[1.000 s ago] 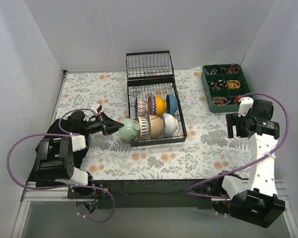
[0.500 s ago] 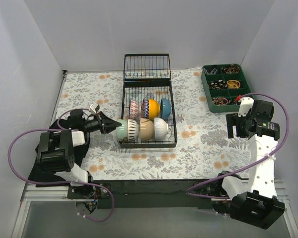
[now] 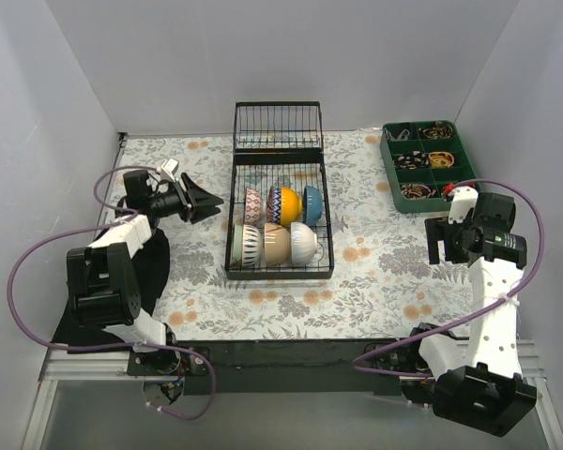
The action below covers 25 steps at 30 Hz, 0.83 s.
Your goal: Load the bowls into the dish rack
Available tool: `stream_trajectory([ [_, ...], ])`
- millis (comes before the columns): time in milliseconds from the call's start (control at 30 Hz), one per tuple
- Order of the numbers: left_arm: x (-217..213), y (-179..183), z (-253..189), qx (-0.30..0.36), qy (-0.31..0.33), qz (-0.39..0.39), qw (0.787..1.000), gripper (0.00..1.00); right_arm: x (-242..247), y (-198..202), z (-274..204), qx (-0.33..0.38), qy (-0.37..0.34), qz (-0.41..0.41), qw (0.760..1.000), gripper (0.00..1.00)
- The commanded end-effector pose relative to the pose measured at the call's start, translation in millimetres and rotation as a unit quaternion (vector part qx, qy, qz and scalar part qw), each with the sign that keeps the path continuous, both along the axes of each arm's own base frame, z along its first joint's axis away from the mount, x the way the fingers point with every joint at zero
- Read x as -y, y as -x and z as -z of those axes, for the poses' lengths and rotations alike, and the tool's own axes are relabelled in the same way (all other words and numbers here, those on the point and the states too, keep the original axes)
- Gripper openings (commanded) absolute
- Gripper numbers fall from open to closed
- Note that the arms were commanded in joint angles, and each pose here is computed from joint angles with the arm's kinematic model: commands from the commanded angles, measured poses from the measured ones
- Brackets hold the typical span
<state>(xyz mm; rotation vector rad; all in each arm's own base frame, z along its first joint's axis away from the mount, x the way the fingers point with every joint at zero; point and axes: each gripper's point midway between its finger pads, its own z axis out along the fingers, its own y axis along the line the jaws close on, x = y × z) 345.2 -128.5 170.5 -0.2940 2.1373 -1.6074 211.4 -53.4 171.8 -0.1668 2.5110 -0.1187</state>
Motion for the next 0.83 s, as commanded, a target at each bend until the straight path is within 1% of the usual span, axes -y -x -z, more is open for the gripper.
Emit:
stream_trajectory([
  [0,-16,-6,-22,0.059,-0.102,-0.019,0.993,0.51,-3,-9,-12,0.025,-0.005,-0.014,1.0,0.9],
  [33,-19,-7,-32,0.065,-0.124,-0.021,0.99,0.52,-3,-11,-15,0.027,-0.004,-0.021,0.999,0.9],
  [67,-31,-15,-30,0.086,-0.173,-0.042,0.98,0.56,-5,-13,-16,0.025,-0.008,-0.026,0.999,0.9],
  [133,-41,-19,-49,0.127,-0.221,-0.055,0.965,0.62,-12,-20,-27,0.041,-0.023,-0.047,0.998,0.92],
  [167,-49,-23,-51,0.137,-0.249,-0.069,0.956,0.98,-15,-24,-30,0.043,-0.032,-0.054,0.997,0.93],
  [200,-54,-26,-57,0.165,-0.276,-0.069,0.944,0.98,-25,-27,-34,0.051,-0.052,-0.072,0.995,0.93],
  [233,-58,-28,-70,0.179,-0.289,-0.074,0.937,0.98,-28,-30,-41,0.061,-0.059,-0.081,0.993,0.98],
  [300,-67,-33,-78,0.197,-0.32,-0.083,0.923,0.98,-36,-34,-46,0.069,-0.078,-0.091,0.99,0.99],
  [333,-70,-33,-80,0.196,-0.331,-0.086,0.919,0.98,-38,-35,-48,0.074,-0.084,-0.095,0.989,0.99],
  [367,-75,-38,-90,0.204,-0.344,-0.097,0.912,0.98,-41,-37,-49,0.075,-0.091,-0.1,0.988,0.99],
  [400,-84,-43,-91,0.196,-0.365,-0.113,0.903,0.98,-45,-38,-51,0.079,-0.104,-0.1,0.986,0.99],
  [467,-94,-49,-94,0.193,-0.393,-0.116,0.892,0.98,-43,-42,-54,0.082,-0.112,-0.08,0.987,0.99],
  [500,-102,-53,-94,0.19,-0.412,-0.125,0.882,0.98,-44,-43,-55,0.083,-0.122,-0.067,0.987,0.99],
  [633,-116,-62,-101,0.199,-0.448,-0.132,0.862,0.98,-44,-43,-59,0.093,-0.117,-0.069,0.986,0.99],
  [733,-117,-68,-109,0.208,-0.446,-0.142,0.859,0.98,-41,-40,-54,0.097,-0.102,-0.072,0.988,0.99],
  [800,-114,-71,-112,0.2,-0.43,-0.153,0.867,0.98,-41,-38,-56,0.102,-0.099,-0.072,0.987,0.99],
])
